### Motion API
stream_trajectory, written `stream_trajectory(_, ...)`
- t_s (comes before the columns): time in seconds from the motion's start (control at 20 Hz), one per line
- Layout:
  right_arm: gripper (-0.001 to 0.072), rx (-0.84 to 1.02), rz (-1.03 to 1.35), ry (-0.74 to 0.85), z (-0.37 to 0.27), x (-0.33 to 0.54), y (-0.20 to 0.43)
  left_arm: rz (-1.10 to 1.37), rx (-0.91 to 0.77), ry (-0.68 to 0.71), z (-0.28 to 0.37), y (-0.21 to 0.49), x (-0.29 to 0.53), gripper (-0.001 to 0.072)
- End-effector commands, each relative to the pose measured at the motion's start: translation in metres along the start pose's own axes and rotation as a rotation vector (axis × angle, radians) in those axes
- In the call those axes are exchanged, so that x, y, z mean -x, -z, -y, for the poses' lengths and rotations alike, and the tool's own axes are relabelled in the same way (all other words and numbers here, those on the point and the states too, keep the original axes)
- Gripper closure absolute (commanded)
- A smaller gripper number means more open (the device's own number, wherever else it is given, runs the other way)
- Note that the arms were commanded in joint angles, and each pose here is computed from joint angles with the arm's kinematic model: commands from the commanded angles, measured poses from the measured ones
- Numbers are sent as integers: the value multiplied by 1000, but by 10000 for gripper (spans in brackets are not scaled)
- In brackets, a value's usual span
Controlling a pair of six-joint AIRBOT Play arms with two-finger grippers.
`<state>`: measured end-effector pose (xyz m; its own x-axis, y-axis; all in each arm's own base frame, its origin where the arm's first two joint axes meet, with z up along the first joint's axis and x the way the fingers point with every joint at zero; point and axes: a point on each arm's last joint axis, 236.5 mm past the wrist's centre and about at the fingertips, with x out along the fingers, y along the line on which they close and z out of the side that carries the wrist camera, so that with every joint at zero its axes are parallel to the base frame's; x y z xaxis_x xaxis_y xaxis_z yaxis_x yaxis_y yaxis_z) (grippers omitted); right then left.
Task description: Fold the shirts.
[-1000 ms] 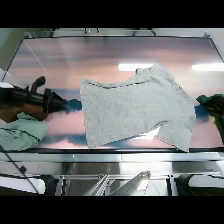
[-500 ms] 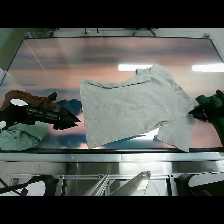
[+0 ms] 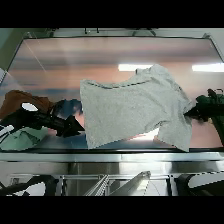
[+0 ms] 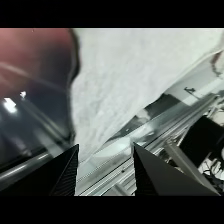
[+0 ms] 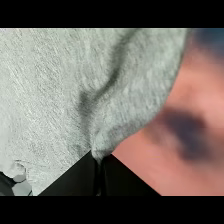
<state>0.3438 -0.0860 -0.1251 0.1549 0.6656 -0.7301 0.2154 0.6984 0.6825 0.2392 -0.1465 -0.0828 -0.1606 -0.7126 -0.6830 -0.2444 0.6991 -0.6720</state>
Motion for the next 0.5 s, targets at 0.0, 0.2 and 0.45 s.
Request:
stream_trajectory(0.0,696,0,9,-23,-7,1,-2,-14,44,-132,-27,8,-15,331)
stream_trajectory(0.2,696,0,29,-49,-16,3,-7,34,-55,-177,-13,2,-46,333)
stream_trajectory(0.45,696,25,44,-52,-28,14,-7,-66,-122,-190,4,12,-87,379)
